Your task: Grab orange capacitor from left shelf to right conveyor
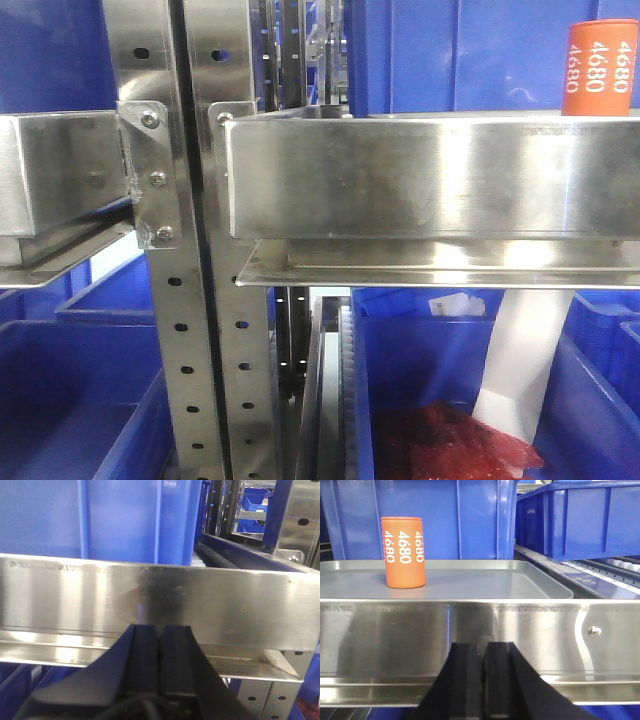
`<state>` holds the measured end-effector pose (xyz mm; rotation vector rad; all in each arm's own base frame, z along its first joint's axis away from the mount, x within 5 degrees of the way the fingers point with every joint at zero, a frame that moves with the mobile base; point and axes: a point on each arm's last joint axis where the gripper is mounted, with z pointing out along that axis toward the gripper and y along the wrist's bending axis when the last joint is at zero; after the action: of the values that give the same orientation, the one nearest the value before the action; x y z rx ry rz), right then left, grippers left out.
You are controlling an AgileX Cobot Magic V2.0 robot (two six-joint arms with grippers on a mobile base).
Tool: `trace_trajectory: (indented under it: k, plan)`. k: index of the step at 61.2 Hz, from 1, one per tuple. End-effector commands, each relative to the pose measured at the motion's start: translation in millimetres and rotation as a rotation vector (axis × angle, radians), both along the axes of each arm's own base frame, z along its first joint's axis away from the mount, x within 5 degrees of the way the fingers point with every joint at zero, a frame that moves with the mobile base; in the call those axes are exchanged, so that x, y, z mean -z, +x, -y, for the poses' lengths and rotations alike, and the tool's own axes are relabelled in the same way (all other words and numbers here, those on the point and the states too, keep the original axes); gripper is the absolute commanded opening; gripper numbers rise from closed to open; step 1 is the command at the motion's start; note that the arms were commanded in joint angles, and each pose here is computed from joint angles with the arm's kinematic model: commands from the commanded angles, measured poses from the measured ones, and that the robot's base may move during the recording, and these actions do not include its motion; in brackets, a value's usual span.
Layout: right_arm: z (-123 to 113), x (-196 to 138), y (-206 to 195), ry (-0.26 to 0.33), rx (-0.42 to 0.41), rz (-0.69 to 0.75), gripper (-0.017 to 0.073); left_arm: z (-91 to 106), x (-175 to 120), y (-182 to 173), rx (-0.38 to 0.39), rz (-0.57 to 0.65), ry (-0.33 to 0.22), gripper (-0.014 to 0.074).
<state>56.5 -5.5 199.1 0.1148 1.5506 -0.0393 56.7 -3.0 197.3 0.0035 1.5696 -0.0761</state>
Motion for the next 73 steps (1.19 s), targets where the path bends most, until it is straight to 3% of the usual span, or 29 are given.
trace_trajectory:
  k: [1,48,65,73]
  plan:
    - [0,-10,-2,-0.01,0.006,0.104,0.0056,-0.2,-10,-2,0.002,0.102,-0.009,-0.0127]
    - [0,-11,-2,-0.01,0.007,0.107,0.0056,-0.2,-10,-2,0.002,0.102,-0.009,-0.0127]
    - [1,-21,-4,-0.021,0.014,0.212,0.0056,-0.2,-10,-2,0.002,0.102,-0.009,-0.0127]
    - [0,-42,-8,-0.025,0.011,0.257,0.0056,-0.2,-10,-2,0.002,0.102,-0.009,-0.0127]
